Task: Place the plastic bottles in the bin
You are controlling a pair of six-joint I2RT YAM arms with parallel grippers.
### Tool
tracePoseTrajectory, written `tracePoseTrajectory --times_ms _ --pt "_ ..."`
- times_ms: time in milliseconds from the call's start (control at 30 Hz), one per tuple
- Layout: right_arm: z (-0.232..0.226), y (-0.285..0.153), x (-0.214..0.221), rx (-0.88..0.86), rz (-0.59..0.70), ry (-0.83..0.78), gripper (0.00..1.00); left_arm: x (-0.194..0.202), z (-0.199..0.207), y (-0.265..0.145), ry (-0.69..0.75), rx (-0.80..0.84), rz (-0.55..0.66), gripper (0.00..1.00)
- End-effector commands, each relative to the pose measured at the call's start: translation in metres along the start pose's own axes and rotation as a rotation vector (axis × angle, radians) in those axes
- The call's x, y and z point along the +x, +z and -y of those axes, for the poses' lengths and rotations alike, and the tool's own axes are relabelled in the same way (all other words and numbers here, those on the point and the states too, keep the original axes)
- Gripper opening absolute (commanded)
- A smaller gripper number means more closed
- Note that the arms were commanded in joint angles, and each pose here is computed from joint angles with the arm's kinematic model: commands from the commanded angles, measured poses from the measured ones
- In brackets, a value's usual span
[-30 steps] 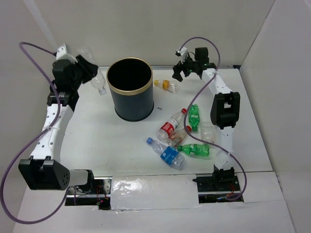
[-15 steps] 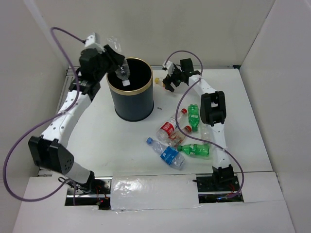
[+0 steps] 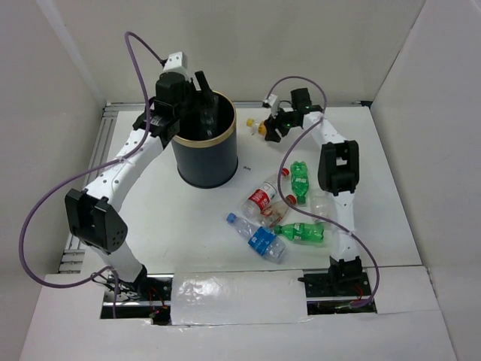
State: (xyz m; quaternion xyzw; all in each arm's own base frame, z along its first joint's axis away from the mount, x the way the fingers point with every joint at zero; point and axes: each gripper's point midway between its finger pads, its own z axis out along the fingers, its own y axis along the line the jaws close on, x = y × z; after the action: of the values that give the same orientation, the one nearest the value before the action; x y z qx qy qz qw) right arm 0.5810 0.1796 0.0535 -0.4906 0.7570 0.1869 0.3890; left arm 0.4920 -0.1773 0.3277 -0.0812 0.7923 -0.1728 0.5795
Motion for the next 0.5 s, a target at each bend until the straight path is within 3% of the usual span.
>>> tracePoseTrajectory --times_ms 0,67,167,200,300,467 --pt "0.018 -0.110 -0.092 0.065 0.199 -0.005 0.16 -0.069 0.029 -0.031 0.049 0.050 0.182 0.89" --pt "0.018 -0.140 -0.119 0.096 0.255 -0.021 0.16 -0.091 0.040 -0.056 0.072 0.083 0.236 0.89" --pt "0.011 -0.192 -0.178 0.159 0.375 -0.087 0.16 -0.094 0.049 -0.088 0.099 0.092 0.262 0.90" --pt "0.007 -0.206 -0.196 0.162 0.419 -0.113 0.16 -0.104 0.059 -0.122 0.097 0.138 0.300 0.90" --pt "-0.021 -0.239 -0.254 0.163 0.521 -0.200 0.19 -0.060 0.045 -0.148 0.047 0.149 0.235 0.88" --pt "-0.095 -0.216 -0.313 0.045 0.594 -0.307 0.26 0.049 0.010 -0.199 -0.088 0.173 0.050 0.81"
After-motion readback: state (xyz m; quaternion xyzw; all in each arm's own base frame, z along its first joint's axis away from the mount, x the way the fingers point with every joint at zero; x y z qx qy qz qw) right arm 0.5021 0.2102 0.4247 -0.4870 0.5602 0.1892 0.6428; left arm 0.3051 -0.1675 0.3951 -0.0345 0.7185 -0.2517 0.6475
